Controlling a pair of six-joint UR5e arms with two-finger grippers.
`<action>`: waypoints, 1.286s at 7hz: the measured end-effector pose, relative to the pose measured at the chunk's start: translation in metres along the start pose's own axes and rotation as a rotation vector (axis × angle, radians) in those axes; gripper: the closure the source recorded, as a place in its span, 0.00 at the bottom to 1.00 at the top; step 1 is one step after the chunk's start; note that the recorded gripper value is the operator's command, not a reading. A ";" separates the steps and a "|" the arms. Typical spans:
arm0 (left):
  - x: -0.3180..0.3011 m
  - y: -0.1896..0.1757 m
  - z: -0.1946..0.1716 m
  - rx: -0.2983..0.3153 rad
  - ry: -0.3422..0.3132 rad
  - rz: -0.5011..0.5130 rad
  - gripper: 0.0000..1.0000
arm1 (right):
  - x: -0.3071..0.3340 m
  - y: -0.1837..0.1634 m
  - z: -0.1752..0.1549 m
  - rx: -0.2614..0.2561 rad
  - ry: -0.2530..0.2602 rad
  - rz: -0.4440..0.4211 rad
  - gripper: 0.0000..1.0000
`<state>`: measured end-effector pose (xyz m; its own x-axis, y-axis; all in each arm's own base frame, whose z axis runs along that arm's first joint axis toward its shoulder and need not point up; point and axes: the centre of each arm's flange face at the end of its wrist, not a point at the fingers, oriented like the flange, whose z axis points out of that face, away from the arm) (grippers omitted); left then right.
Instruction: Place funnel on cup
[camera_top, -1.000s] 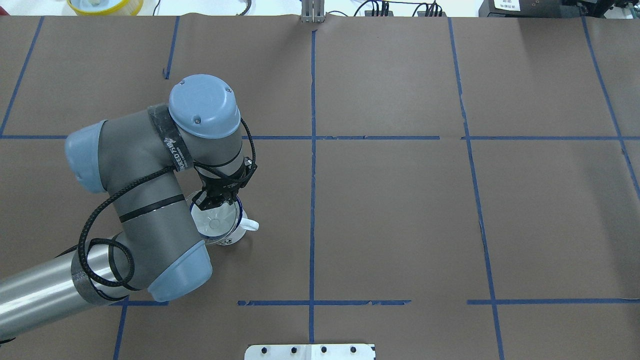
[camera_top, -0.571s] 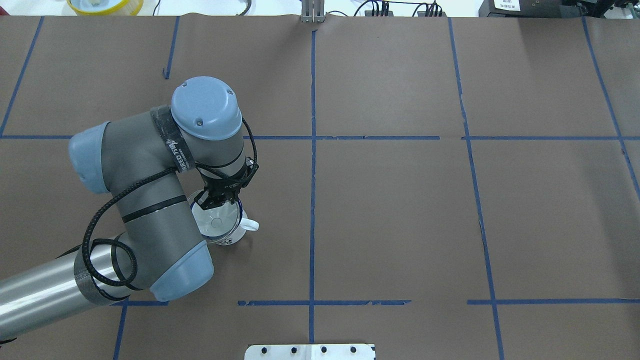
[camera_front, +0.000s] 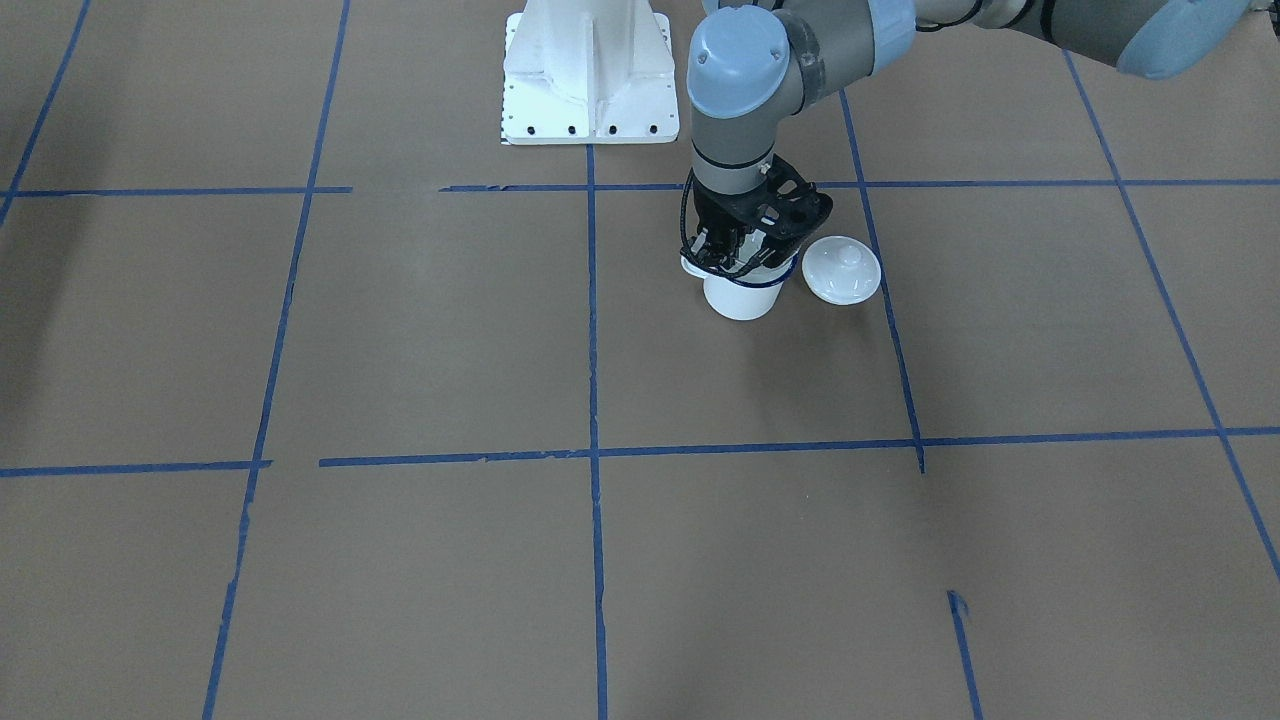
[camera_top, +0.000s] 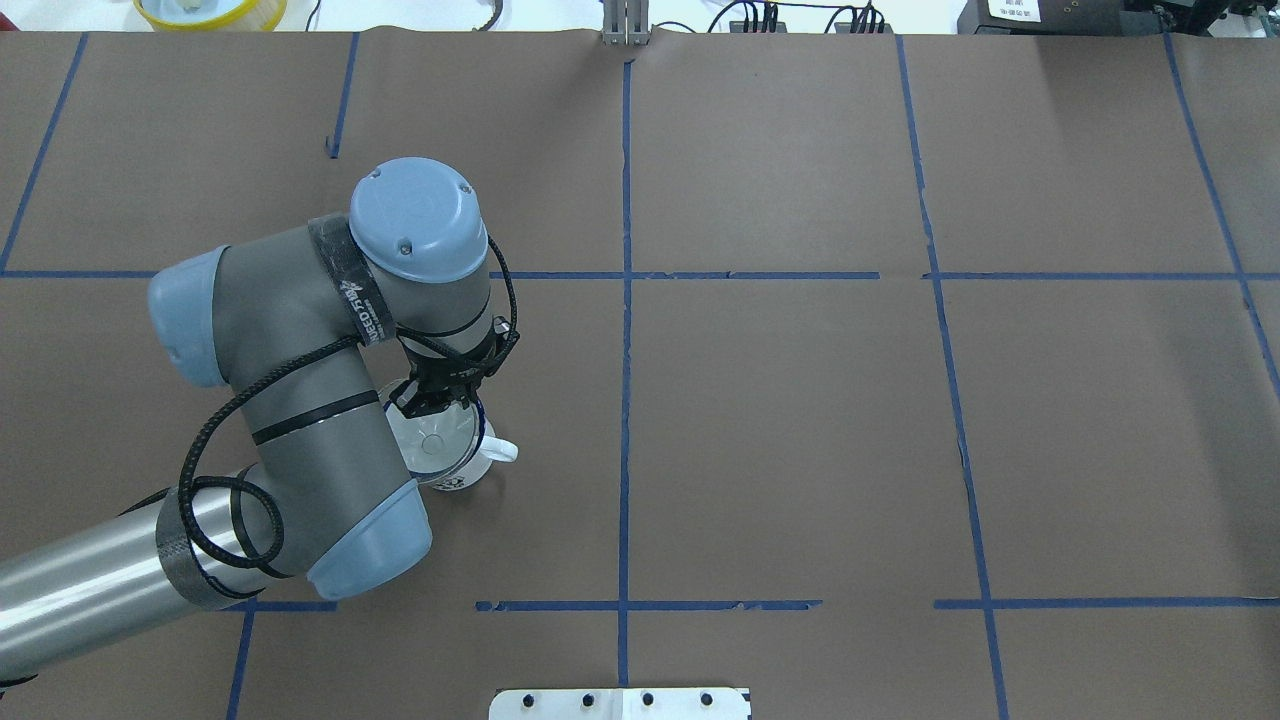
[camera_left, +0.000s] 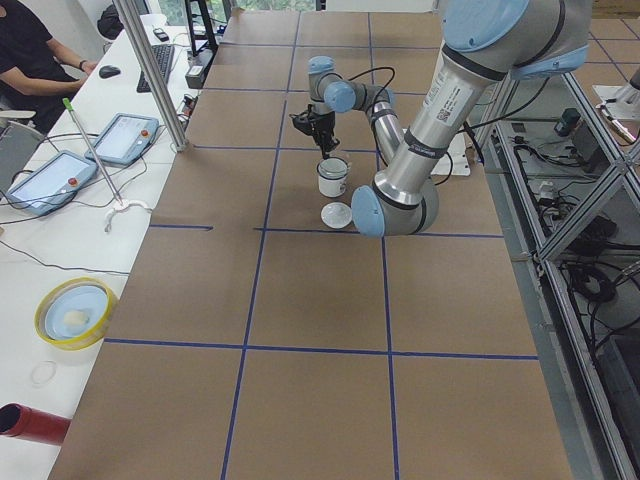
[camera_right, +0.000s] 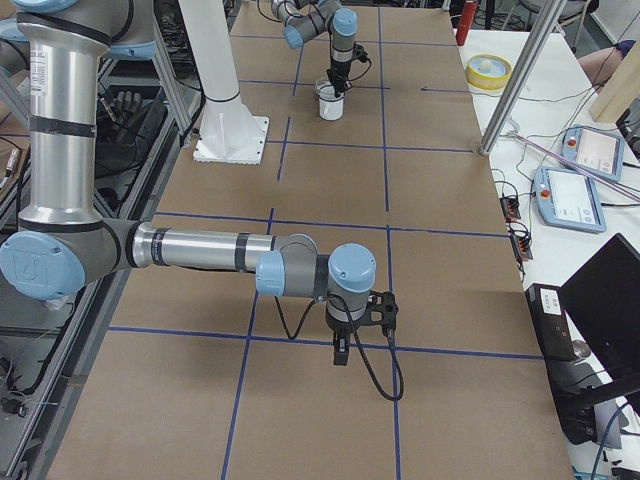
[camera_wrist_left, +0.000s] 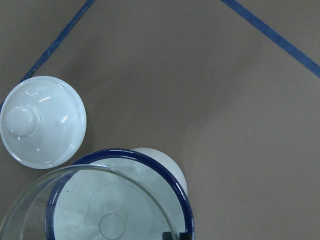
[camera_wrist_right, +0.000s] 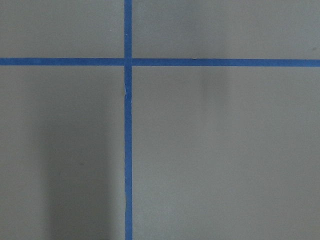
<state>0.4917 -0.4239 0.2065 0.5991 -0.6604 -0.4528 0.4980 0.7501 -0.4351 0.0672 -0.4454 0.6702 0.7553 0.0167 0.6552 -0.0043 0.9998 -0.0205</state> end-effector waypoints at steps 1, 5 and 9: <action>0.001 0.001 0.000 -0.001 0.003 0.006 0.92 | 0.000 0.000 0.000 0.000 0.000 0.000 0.00; 0.003 0.000 0.004 0.002 0.007 0.031 0.00 | 0.000 0.000 0.000 0.000 0.000 0.000 0.00; -0.021 -0.080 -0.056 0.083 0.086 0.217 0.00 | 0.000 0.000 0.000 0.000 0.000 0.000 0.00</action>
<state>0.4046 -0.4720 0.2071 0.6440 -0.4812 -0.5947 0.4153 0.8728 -0.2565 0.0671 -0.4454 0.6702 0.7553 0.0166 0.6552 -0.0043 0.9998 -0.0204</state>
